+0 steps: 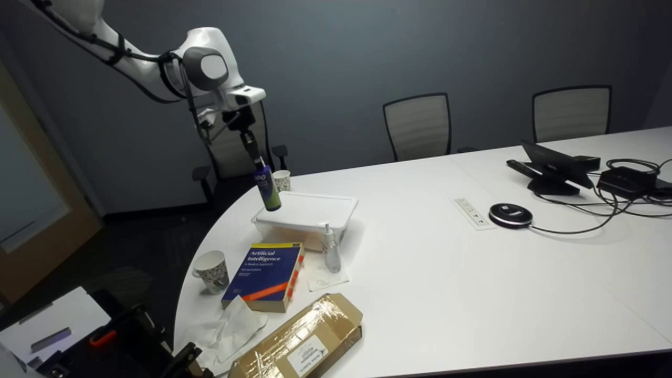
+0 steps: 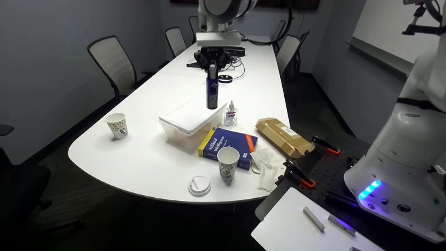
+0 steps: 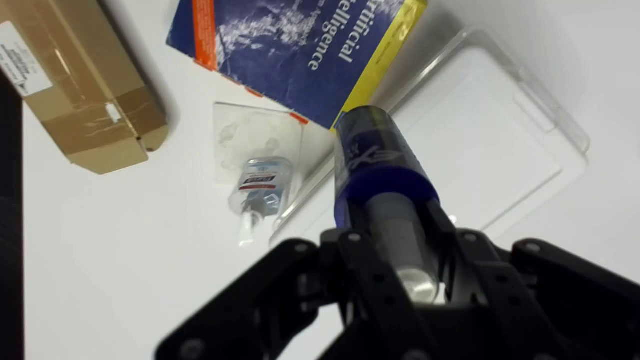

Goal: Move the blue bottle

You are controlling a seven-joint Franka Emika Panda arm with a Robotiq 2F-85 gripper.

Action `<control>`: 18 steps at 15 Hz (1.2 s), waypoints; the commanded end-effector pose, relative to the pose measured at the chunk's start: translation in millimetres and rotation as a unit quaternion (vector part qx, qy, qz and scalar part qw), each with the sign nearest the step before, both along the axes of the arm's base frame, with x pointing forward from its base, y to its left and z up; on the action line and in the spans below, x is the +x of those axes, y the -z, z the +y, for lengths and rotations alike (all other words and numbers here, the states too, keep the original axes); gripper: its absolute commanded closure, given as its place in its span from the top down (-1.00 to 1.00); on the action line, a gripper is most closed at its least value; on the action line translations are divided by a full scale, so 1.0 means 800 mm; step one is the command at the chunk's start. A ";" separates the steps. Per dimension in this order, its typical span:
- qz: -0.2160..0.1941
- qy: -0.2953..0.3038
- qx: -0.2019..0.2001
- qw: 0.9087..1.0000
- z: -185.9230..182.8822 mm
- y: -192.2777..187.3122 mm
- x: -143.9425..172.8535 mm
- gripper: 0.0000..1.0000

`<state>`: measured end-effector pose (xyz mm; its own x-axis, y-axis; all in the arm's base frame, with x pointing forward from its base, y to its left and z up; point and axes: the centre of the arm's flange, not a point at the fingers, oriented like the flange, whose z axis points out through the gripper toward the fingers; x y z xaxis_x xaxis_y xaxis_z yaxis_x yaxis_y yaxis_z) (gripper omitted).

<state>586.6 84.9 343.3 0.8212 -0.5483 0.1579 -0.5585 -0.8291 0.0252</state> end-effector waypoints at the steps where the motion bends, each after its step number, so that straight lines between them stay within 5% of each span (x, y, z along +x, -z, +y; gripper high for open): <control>1: -0.010 0.043 0.002 0.999 -0.090 -0.022 -0.024 -0.85; 10: -0.025 0.155 -0.003 0.988 -0.297 0.018 -0.061 -0.85; 18: -0.020 0.179 0.019 0.983 -0.384 0.118 -0.067 -0.85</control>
<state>526.9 -209.3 277.5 0.5654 -0.8072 0.1695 -0.8179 -0.5752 -0.0110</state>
